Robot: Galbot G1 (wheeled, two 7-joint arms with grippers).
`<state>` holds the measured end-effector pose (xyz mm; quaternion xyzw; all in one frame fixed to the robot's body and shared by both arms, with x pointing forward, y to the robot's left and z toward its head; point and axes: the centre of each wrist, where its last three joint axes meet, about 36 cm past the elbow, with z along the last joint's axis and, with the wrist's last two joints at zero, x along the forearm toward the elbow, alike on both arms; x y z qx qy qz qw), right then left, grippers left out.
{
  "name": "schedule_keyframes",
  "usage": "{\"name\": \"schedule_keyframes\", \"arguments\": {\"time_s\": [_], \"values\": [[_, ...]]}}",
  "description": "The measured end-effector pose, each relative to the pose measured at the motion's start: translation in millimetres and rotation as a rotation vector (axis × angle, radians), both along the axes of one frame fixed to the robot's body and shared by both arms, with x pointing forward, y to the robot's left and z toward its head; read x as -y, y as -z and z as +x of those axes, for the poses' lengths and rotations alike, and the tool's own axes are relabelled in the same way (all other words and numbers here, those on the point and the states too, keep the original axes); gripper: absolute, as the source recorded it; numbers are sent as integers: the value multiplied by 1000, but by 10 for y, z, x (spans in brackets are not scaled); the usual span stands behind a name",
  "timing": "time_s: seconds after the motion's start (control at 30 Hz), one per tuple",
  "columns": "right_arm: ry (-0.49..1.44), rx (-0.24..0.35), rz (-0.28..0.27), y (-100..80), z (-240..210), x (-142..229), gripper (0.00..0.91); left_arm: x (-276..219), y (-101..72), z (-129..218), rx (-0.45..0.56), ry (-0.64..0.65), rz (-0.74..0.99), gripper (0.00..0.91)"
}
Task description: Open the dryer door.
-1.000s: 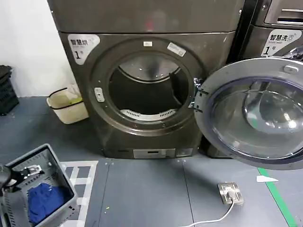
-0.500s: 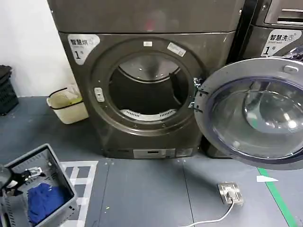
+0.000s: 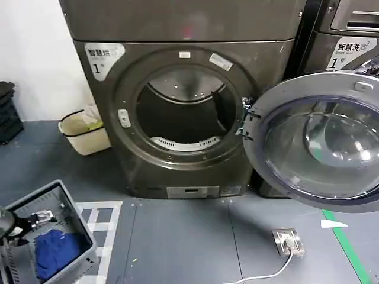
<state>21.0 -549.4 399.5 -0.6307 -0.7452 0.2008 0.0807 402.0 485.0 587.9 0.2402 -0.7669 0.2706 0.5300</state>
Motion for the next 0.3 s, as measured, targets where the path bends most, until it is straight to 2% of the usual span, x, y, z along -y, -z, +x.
{"name": "schedule_keyframes", "arguments": {"time_s": [0.3], "values": [[1,-2,3,13,-4,-1,907,-7,3,1,0,-2,3,907]]}}
